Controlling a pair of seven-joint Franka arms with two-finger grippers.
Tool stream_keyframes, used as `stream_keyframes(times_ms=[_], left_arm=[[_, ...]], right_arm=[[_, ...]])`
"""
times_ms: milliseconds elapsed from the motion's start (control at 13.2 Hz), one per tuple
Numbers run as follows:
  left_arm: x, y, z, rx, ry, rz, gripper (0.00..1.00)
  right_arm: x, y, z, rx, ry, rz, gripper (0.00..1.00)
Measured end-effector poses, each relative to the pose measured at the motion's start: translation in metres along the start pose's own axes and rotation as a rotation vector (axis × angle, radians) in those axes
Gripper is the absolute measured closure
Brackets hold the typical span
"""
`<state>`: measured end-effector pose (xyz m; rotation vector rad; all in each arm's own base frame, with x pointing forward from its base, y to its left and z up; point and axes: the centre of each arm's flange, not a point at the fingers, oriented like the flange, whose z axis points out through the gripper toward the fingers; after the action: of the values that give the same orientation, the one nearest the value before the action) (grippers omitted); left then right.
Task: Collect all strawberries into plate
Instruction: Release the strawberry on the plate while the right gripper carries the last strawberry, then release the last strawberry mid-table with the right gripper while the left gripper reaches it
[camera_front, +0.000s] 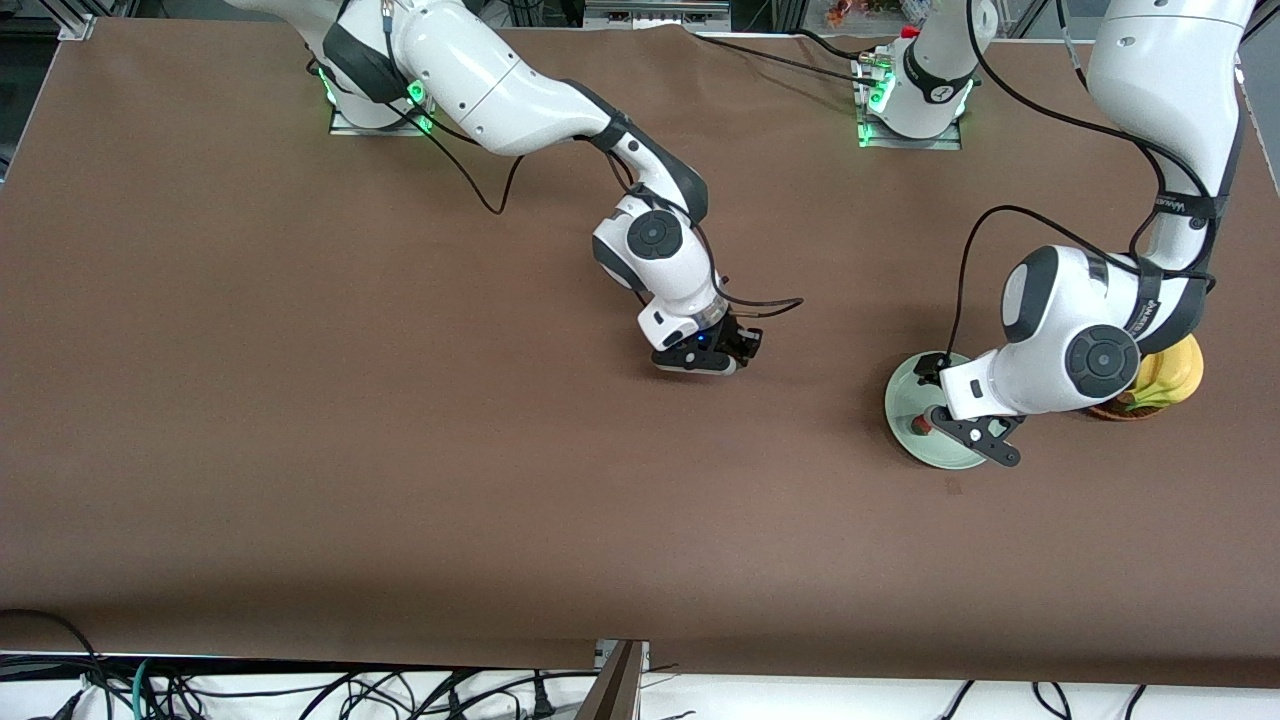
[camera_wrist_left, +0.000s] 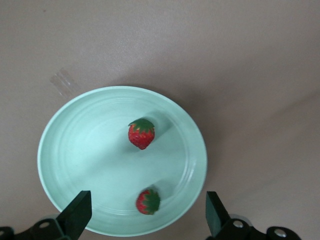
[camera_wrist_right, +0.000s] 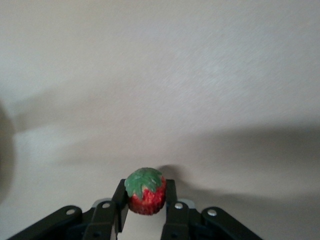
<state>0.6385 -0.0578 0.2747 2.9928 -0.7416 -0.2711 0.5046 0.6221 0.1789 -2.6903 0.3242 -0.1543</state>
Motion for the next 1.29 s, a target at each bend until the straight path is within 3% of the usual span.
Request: stream_keyframes(times_ms=[531,607,834,1062,1289], left_arm=[[0.008,0.035,-0.009,-0.058,-0.002,-0.224,0.0],[0.009,0.037,-0.01,-0.058,-0.001,-0.241,0.0],[0.009,0.039,-0.015,-0.059,0.003,-0.264,0.0],[0.009,0.042,-0.017,-0.085,0.0,-0.3,0.0],[0.011,0.051,-0.017,-0.132,0.0,-0.386,0.0]], right_arm=[[-0.031,-0.016,0.01,0.08,-0.003,-0.01,0.67],[-0.035,-0.015,0.015,0.084,-0.004,-0.012,0.63],[-0.034,-0.018,0.013,0.099,0.003,-0.013,0.32],[-0.009,-0.028,-0.01,0.104,0.02,0.002,0.02],[0.047,-0.03,-0.065,0.03,0.024,0.005,0.0]])
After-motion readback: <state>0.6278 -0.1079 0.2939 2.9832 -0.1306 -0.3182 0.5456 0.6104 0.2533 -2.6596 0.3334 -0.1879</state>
